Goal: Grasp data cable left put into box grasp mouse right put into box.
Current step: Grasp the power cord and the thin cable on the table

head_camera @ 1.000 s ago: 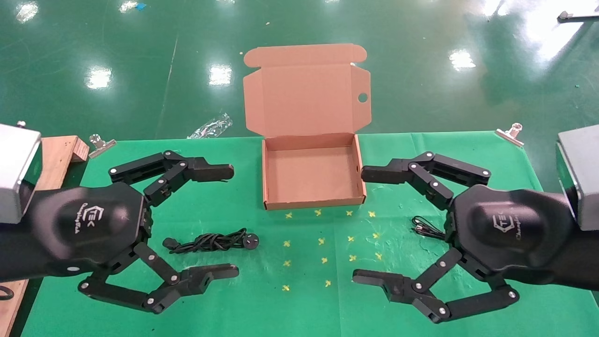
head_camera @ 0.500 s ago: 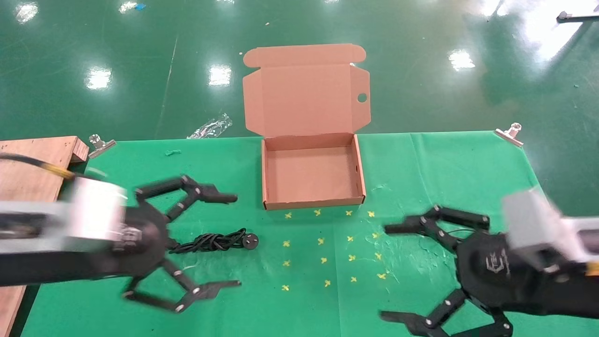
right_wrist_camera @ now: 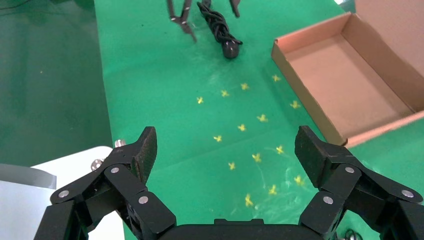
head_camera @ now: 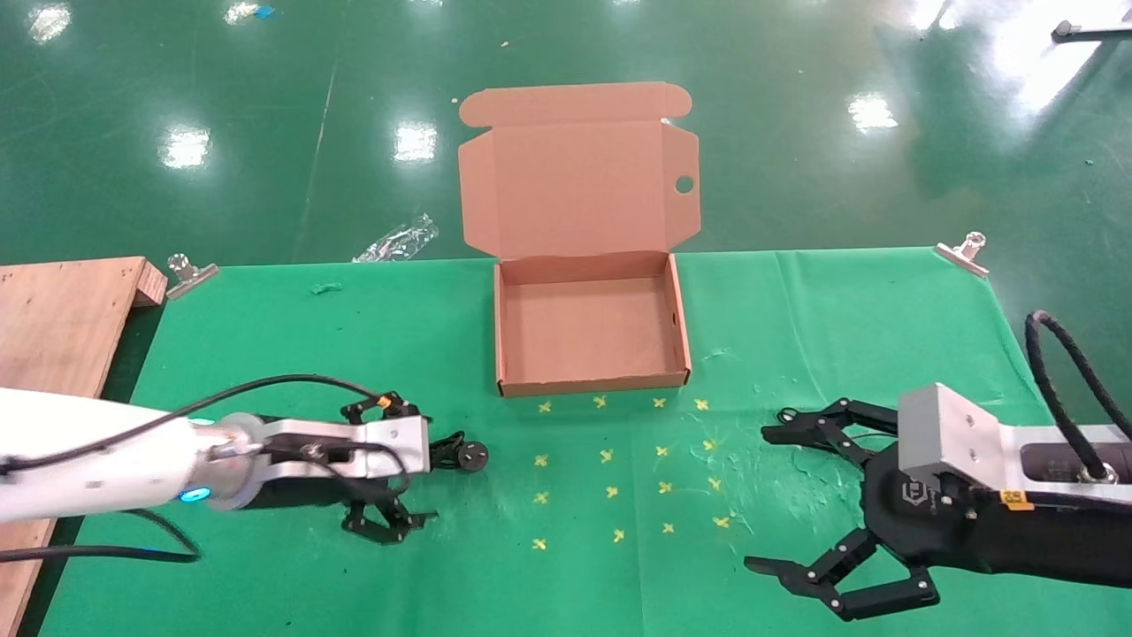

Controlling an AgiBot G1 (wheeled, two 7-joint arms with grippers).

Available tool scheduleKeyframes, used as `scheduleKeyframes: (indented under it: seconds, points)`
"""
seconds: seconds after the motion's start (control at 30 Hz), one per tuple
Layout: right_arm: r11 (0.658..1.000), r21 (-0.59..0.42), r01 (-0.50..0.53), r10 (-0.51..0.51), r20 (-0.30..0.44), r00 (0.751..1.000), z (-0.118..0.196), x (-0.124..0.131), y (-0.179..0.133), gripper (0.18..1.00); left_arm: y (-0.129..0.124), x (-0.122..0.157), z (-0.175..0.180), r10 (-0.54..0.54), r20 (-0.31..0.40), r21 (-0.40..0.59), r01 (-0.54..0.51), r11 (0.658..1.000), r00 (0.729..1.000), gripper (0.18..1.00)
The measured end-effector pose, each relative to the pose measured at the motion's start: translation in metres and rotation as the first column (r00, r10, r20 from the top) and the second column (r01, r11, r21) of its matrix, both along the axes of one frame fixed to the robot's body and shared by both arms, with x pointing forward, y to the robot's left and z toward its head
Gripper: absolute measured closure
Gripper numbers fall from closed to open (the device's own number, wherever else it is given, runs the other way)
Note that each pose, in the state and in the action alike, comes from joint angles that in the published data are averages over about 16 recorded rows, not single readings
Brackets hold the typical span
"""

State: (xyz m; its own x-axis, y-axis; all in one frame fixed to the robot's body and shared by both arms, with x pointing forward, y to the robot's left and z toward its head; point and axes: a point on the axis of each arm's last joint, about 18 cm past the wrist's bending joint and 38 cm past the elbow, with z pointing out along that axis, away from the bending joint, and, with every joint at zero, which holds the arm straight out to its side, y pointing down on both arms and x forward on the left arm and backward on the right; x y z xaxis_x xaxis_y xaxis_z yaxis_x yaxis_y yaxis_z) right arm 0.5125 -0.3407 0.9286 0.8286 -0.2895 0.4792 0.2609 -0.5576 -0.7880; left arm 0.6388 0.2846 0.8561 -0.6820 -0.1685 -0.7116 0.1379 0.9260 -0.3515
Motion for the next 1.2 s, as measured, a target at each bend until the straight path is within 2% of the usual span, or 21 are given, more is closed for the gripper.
scheduleKeyframes:
  seconds: [0.2, 0.37, 0.77, 1.2]
  points:
    - [1.000, -0.016, 0.011, -0.011, -0.006, 1.000, -0.006, 0.001, -0.002, 0.178, -0.002, 0.022, -0.002, 0.135, 0.029, 0.039, -0.136, 0.990, 0.990, 0.184]
    - [0.999, -0.027, 0.019, -0.019, -0.013, 1.000, -0.010, 0.004, -0.002, 0.178, -0.002, 0.026, 0.002, 0.194, 0.006, 0.014, -0.194, 0.981, 0.981, 0.184]
    - [0.999, -0.036, 0.033, -0.034, -0.028, 0.999, -0.014, 0.008, -0.001, 0.178, -0.010, 0.022, 0.007, 0.188, -0.088, -0.070, -0.194, 0.978, 0.978, 0.184]
    - [0.993, -0.082, 0.082, -0.088, -0.066, 0.994, -0.022, 0.010, -0.012, 0.178, -0.018, 0.030, 0.005, 0.183, -0.081, -0.090, -0.190, 0.978, 0.980, 0.184]
